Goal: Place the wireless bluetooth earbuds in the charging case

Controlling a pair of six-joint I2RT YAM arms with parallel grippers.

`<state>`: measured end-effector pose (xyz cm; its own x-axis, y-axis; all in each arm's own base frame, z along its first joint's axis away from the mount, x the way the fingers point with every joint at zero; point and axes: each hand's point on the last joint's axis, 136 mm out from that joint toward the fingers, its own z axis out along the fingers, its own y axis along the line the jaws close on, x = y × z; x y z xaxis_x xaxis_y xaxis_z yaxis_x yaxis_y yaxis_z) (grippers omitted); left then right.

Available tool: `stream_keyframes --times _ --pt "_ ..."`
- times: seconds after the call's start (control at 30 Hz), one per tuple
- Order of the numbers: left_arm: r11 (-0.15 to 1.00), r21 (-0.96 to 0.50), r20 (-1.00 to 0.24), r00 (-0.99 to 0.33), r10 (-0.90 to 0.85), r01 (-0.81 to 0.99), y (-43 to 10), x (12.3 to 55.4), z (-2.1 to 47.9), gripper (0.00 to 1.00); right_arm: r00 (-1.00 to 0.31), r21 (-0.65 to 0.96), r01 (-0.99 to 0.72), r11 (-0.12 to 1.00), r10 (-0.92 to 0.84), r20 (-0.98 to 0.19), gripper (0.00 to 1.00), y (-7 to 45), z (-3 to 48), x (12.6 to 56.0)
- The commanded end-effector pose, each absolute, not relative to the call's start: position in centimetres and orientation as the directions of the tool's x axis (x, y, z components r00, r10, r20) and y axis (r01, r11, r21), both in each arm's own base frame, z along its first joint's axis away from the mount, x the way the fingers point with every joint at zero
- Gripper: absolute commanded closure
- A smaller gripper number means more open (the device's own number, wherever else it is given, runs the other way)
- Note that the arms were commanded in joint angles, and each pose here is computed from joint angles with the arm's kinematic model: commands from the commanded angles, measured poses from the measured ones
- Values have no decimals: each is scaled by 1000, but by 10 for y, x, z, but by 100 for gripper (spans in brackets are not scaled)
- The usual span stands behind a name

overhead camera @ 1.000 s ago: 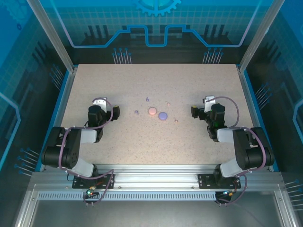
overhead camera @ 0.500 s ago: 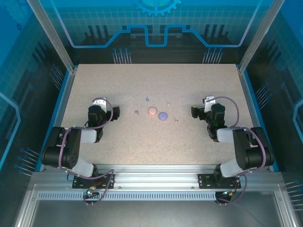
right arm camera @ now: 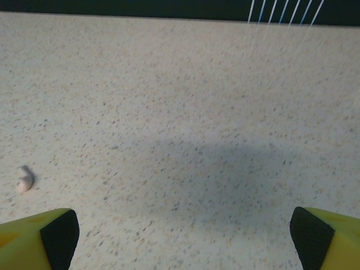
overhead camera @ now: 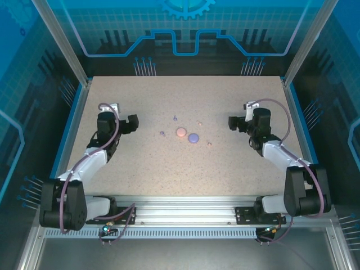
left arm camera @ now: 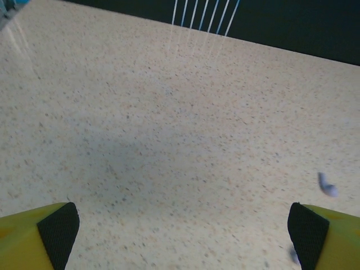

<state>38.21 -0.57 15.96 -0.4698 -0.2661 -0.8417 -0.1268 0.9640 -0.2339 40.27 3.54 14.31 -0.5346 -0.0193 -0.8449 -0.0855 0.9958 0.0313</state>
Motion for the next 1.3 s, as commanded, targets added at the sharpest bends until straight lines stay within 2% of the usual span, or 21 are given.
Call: stream_keyframes --times 0.0,0.1,0.33,0.53,0.67,0.8,0.87,1.1,1.27 --pt "909 -384 -680 -616 -397 -163 -24 357 141 1 -715 147 -114 982 22 -699 0 50 121 378" --pt "870 -483 -608 -677 -415 -100 -52 349 143 1 -743 237 -200 951 11 -669 0 74 126 376" --pt "815 -578 -510 -795 -329 34 -123 328 141 2 -772 338 -391 856 -105 -627 0 140 135 376" --pt "766 -641 -430 -852 -298 56 -161 322 134 17 -782 356 -511 783 -251 -570 0 197 128 377" --pt "727 -685 -357 -856 -374 -33 -169 329 122 29 -784 370 -561 741 -331 -525 14 232 119 382" --pt "677 -727 -276 -852 -444 -117 -181 339 111 34 -798 396 -575 716 -384 -465 37 262 107 390" --pt "661 -737 -253 -850 -461 -139 -188 342 107 36 -809 408 -569 714 -397 -433 45 272 99 395" --pt "612 -767 -181 -848 -499 -196 -219 356 92 39 -839 443 -537 718 -396 -375 52 289 79 414" --pt "616 -756 -171 -842 -512 -221 -229 367 81 44 -859 470 -510 720 -402 -316 57 294 64 418"
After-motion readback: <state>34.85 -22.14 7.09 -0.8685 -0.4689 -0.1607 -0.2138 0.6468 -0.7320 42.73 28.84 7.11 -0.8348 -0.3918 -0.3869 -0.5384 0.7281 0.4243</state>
